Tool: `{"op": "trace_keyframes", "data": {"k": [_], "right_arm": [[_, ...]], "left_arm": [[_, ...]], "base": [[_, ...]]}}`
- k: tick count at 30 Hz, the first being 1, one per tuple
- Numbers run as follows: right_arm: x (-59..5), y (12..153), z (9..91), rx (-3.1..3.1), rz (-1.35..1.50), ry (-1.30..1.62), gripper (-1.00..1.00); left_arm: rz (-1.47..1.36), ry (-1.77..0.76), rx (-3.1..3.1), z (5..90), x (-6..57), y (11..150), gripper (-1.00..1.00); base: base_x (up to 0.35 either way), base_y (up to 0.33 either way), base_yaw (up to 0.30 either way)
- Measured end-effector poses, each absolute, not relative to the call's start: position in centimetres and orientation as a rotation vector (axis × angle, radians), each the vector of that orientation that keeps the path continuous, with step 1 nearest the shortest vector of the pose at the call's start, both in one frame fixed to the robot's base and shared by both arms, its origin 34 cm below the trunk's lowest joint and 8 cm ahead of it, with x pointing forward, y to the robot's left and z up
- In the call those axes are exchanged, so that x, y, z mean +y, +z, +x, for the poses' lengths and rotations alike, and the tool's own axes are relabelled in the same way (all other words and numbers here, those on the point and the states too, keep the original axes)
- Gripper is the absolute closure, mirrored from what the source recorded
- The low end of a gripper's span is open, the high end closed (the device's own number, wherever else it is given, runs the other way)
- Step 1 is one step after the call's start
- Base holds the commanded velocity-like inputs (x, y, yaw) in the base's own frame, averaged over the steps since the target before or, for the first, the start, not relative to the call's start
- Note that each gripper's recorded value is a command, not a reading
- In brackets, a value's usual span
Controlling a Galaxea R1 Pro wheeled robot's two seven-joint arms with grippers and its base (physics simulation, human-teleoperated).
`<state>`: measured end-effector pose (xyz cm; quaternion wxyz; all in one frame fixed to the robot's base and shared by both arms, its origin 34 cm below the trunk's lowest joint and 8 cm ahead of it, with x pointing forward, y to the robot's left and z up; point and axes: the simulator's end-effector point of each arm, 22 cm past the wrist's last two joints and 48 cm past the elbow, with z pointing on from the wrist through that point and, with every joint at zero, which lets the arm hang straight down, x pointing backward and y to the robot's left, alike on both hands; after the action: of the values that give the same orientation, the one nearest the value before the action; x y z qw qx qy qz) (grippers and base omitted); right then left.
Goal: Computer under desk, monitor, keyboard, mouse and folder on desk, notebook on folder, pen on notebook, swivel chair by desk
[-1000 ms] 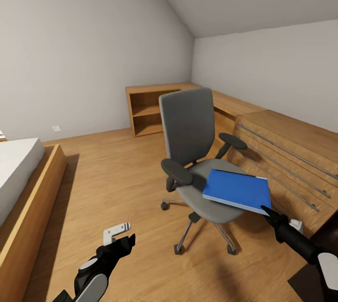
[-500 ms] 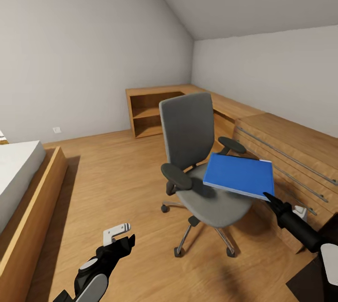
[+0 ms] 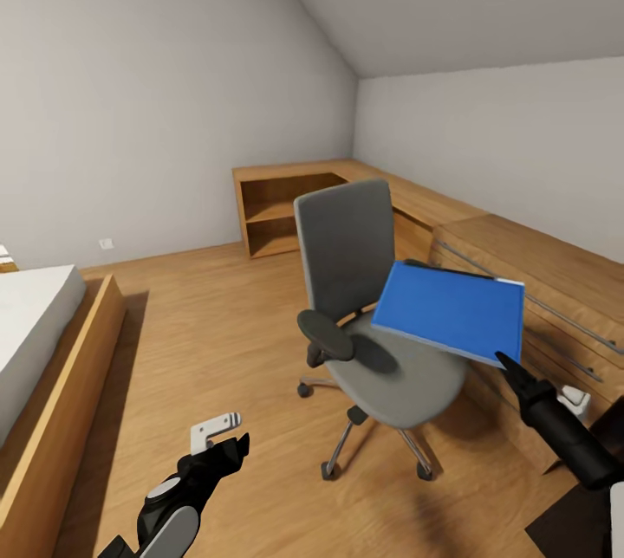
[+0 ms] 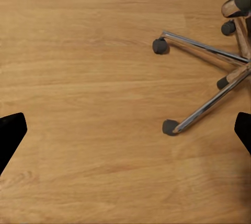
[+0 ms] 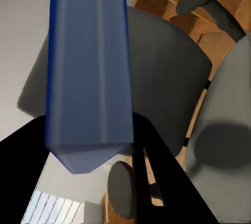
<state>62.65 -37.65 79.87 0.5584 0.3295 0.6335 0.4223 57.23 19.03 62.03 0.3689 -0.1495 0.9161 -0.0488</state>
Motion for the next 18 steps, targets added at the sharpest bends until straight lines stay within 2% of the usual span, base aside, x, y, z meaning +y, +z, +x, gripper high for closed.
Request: {"op": "trace_keyframes", "data": {"k": [18], "right_arm": [[-37.7,85.5,60.5,1.393,0.805,1.218,1.00]], "left_arm": [[-0.383,-0.127,2.354,57.7,18.9,65.5,-1.00]], "base": [[0.000,0.000,0.000]]}}
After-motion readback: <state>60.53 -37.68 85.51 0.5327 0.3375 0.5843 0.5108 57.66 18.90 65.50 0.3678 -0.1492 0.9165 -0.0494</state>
